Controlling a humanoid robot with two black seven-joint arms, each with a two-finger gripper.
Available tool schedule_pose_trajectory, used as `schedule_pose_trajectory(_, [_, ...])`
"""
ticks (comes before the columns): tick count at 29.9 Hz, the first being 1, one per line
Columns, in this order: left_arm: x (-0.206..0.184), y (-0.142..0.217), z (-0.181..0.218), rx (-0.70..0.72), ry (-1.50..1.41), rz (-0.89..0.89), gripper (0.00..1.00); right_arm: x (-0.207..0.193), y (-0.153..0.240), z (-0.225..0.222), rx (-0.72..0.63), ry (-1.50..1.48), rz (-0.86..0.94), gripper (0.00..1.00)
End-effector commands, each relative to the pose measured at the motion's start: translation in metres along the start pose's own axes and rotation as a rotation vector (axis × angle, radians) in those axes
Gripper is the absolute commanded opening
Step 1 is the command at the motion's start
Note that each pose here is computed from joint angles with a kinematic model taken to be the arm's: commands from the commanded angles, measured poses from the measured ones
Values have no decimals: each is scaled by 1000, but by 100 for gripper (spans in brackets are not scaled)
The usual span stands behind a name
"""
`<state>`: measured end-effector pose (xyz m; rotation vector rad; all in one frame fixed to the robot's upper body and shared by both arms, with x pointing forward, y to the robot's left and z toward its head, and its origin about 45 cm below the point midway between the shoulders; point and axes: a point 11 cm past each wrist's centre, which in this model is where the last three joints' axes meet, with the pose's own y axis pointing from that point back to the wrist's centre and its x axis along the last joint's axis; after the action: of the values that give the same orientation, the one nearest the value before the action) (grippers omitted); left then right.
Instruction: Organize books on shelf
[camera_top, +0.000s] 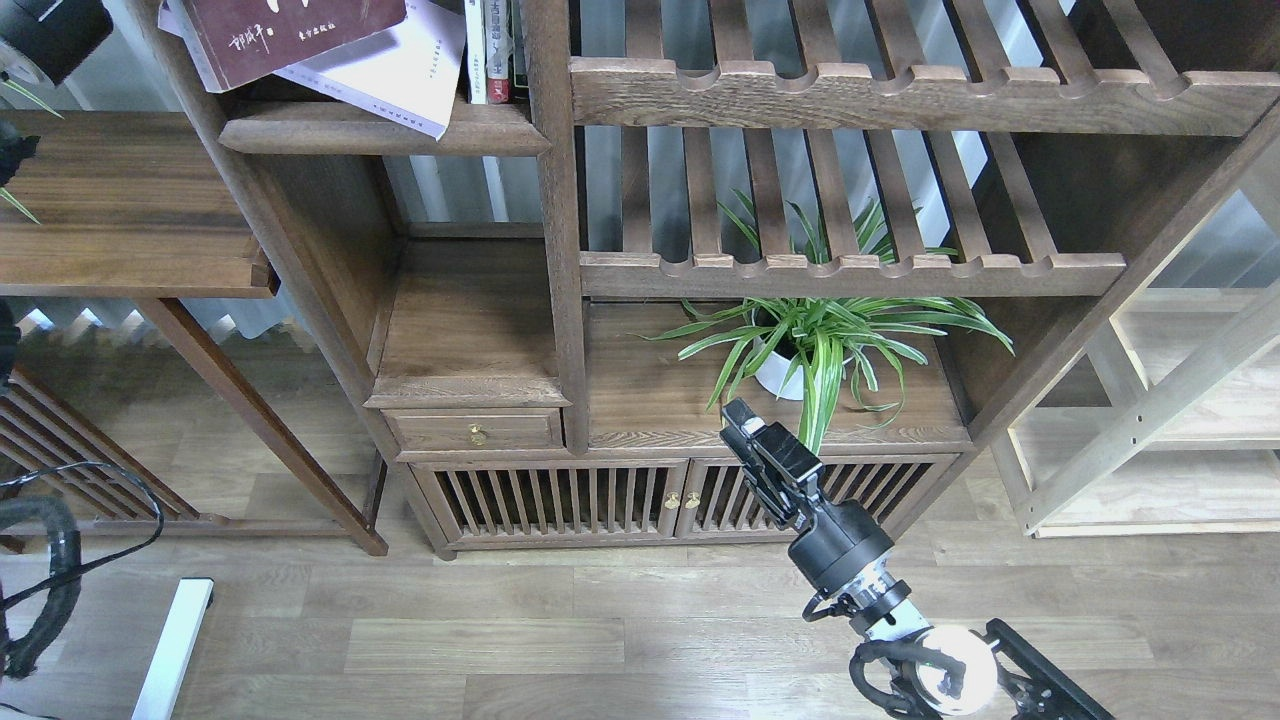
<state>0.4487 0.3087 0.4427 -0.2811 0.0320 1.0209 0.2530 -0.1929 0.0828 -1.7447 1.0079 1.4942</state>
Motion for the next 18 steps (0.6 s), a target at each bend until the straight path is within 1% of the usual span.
schedule_pose_trajectory(1, [1, 0, 1, -1, -1, 2, 10, 0, 0, 0, -1, 1, -1, 55])
schedule_pose_trajectory(6, [2, 2, 2, -2, -4, 5, 15, 0, 0, 1, -2, 1, -1, 55])
schedule_pose_trajectory(18, [9, 7, 6, -2, -15, 22, 15, -2, -1, 1, -6, 6, -6, 54])
